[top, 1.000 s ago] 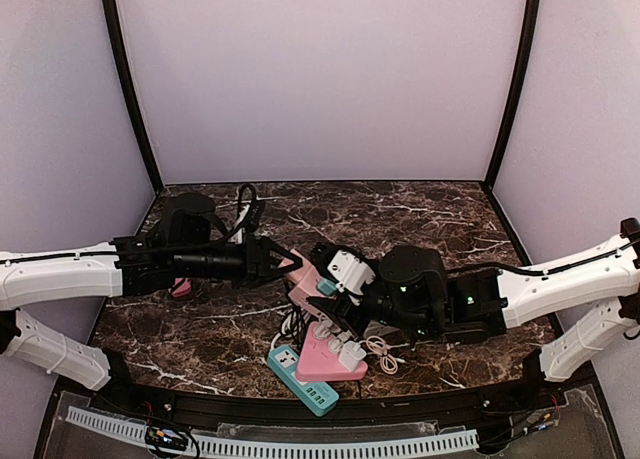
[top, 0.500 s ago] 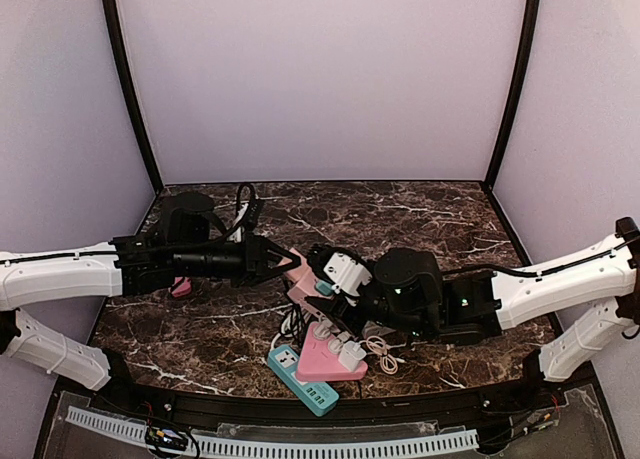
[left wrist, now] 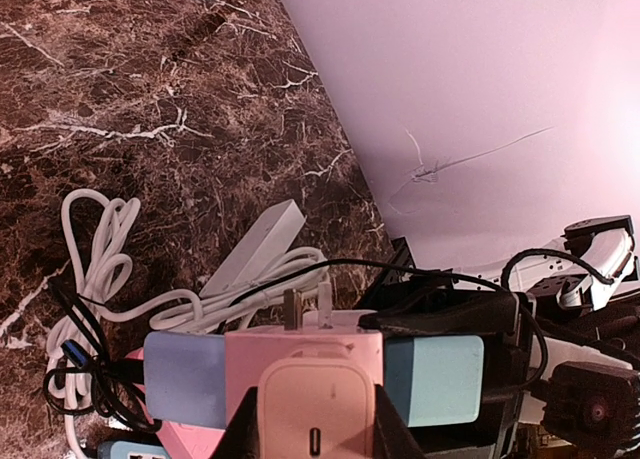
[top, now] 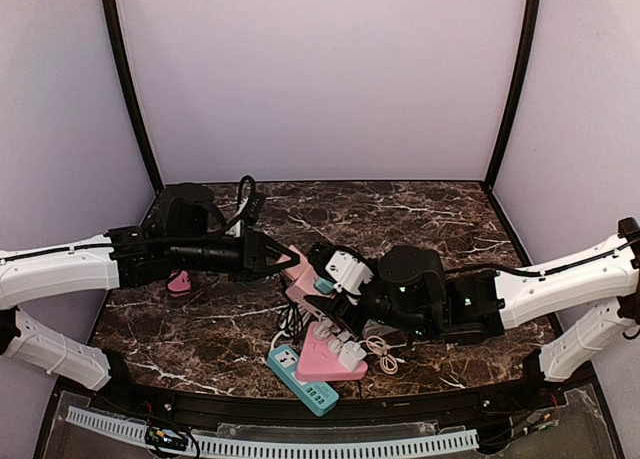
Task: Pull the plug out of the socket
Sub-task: Remove the plug from the socket.
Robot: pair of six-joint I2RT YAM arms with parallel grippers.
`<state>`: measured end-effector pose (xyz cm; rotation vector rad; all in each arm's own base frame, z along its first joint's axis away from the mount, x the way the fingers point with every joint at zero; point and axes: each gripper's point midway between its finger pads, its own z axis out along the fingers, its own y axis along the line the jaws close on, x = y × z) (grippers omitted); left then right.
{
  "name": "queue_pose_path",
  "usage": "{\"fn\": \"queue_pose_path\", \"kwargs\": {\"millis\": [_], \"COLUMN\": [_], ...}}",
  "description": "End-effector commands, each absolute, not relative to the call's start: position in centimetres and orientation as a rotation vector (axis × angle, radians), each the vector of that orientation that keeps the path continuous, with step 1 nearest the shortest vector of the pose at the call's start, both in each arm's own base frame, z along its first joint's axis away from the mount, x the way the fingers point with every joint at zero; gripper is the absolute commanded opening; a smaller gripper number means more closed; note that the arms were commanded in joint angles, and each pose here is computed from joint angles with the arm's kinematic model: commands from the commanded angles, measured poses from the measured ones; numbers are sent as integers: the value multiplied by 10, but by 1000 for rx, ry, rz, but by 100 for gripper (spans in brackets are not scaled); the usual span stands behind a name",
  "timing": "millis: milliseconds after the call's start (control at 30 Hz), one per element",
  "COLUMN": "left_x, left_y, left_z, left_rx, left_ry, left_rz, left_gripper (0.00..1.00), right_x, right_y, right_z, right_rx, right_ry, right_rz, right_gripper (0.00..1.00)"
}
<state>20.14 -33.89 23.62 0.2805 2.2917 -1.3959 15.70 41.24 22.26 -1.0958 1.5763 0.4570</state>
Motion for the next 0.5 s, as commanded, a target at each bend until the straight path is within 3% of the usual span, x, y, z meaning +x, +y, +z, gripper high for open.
{"fn": "queue_pose_path", "kwargs": {"millis": [0,467], "left_x": [178,197], "left_y": [-348,-338], "left_z": [243,247], "left_rx": [484,348], "left_ry": [2305,2256], "left_rz": [-1449,-1390], "left_gripper": [1,1], "right_x": [148,155], "right_y": [422,426], "right_z": [260,251], "right_rx": [-1082,-1032], "right_ry": [1440,1499], "right_rz": [547,548], "right_gripper": [0,0]}}
